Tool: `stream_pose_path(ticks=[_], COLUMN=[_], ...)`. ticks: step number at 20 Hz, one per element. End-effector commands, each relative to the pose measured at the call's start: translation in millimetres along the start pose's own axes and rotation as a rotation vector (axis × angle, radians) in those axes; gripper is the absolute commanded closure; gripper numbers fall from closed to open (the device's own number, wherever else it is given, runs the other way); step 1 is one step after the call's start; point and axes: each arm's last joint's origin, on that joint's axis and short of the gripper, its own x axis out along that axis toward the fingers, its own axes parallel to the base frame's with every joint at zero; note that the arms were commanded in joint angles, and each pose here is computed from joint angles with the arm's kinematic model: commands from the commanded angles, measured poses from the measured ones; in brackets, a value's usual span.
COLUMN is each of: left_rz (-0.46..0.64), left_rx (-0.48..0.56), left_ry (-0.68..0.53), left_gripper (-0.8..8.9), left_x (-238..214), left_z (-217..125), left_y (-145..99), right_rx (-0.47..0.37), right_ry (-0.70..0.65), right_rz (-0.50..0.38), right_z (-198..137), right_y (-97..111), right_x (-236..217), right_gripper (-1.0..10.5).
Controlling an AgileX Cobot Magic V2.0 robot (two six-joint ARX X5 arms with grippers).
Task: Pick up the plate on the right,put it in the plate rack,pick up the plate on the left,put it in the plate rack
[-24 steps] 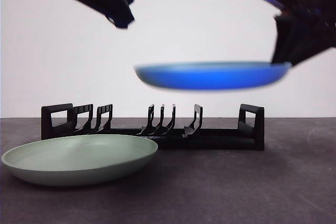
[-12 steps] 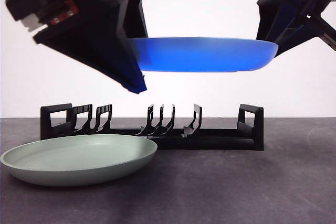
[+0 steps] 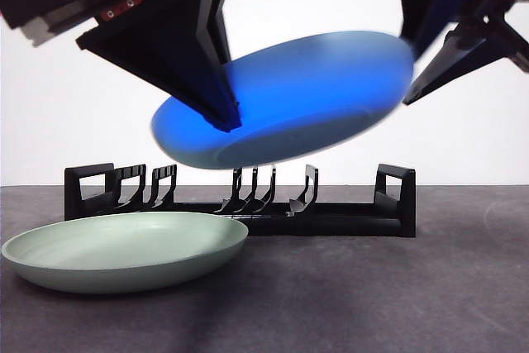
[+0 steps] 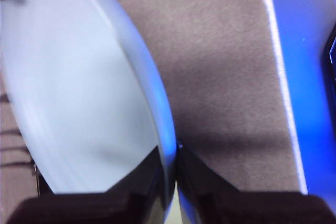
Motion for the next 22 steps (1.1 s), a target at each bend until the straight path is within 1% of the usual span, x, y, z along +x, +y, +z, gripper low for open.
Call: stream_pose_path(ticks=[1, 2, 4, 5, 7, 8, 9, 10, 11, 14, 16, 17, 19, 22], left_rz=[0.043, 0.068, 0.159, 0.206, 0.261, 0.286, 0.301, 0.298, 0.288, 0.229, 0.170, 0.125, 0.076, 0.128], left_rx=[-0.164, -0.230, -0.370, -0.446, -0.586, -0.652, -0.701, -0.754, -0.791, -0.940, -1.047, -1.103, -1.181, -1.237], left_ry=[-0.032, -0.058, -0.081, -0.082, -0.084, -0.081, -0.080, -0.094, -0.116, -0.243, -0.368, -0.459, -0.576, -0.564], left_gripper=[8.22, 8.22, 8.22, 8.23, 8.23, 8.23, 8.23, 8.23, 8.23, 8.23, 8.23, 8.23, 8.23, 8.23], left_x=[1, 1, -1, 0, 0, 0, 0, -1, -3, -16, -29, -35, -43, -45], left_z=[3, 5, 5, 4, -4, -10, -17, -25, -32, -59, -79, -92, -115, -142], left_y=[5, 8, 18, 23, 39, 48, 58, 71, 82, 121, 144, 155, 168, 176], right_rx=[-0.032, -0.038, -0.075, -0.089, -0.117, -0.119, -0.117, -0.116, -0.116, -0.114, -0.109, -0.105, -0.103, -0.103], right_ry=[-0.100, -0.166, -0.314, -0.395, -0.528, -0.578, -0.603, -0.618, -0.617, -0.604, -0.603, -0.604, -0.603, -0.603], right_rz=[0.000, 0.004, 0.010, -0.006, -0.085, -0.131, -0.158, -0.176, -0.175, -0.180, -0.192, -0.205, -0.204, -0.205], right_z=[7, 9, 13, 14, 13, 11, 9, 8, 8, 8, 8, 9, 9, 9], right_y=[1, 2, 6, 9, 15, 18, 19, 20, 20, 19, 18, 17, 17, 17], right_x=[-18, -27, -47, -59, -77, -85, -89, -92, -92, -90, -89, -89, -88, -88], right_gripper=[6.3, 6.3, 6.3, 6.3, 6.3, 6.3, 6.3, 6.3, 6.3, 6.3, 6.3, 6.3, 6.3, 6.4])
